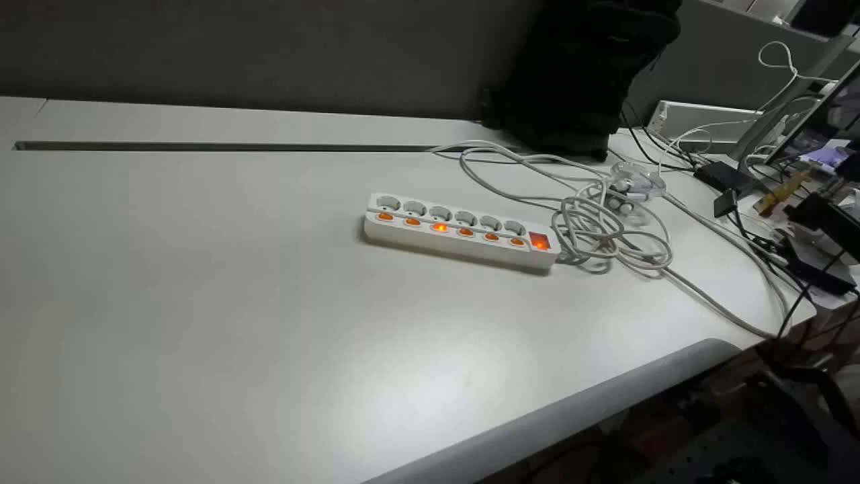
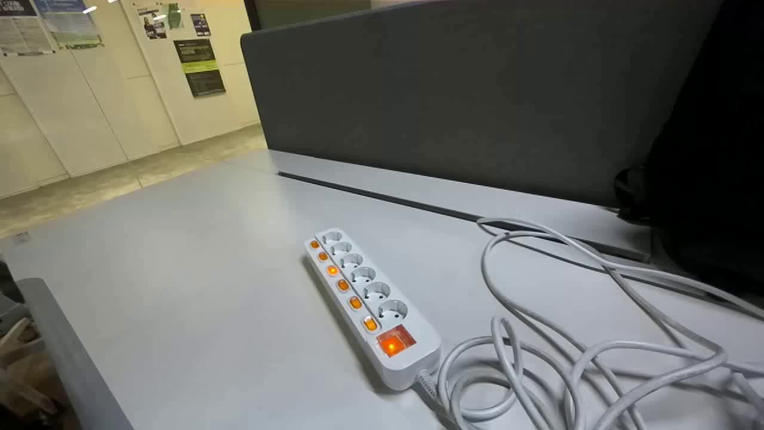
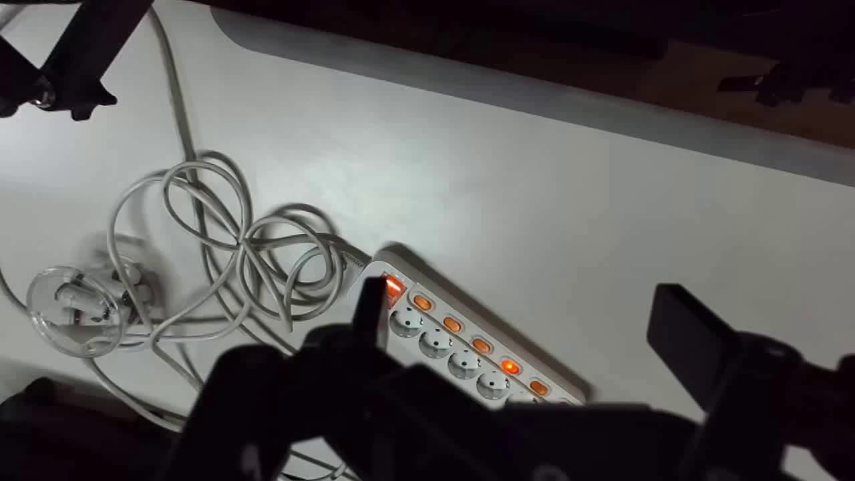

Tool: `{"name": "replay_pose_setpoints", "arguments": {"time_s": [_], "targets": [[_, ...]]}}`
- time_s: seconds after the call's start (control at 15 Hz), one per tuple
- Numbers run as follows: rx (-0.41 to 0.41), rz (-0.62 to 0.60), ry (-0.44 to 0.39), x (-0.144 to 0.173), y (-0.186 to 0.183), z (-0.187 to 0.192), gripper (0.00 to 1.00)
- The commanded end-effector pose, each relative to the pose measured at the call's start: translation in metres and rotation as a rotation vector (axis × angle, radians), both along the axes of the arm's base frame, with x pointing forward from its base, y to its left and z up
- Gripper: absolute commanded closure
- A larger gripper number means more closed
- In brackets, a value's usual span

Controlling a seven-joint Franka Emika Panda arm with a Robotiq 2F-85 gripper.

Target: Press on the switch on the extension cable

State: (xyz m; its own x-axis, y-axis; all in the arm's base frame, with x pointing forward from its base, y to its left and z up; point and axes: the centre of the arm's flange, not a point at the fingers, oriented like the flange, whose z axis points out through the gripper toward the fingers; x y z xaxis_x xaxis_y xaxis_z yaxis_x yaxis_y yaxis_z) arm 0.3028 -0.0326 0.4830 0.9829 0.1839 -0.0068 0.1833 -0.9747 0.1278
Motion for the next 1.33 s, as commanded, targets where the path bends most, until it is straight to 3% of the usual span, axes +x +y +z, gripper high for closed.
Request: {"name": "replay_pose_setpoints", "arguments": {"time_s": [0.0,0.6,1.0,1.27], "targets": [[0.000,0.000,0.001,0.000,0.000,0.000,0.00],[0.000,0.001,0.007,0.000,0.000,-0.003,0.00],[-0.042,-0.067,-0.027,0.035,-0.016,-0.030,0.00],[-0.015,-0.048,0.028,0.048,-0.016,-0.050,0.00]]}}
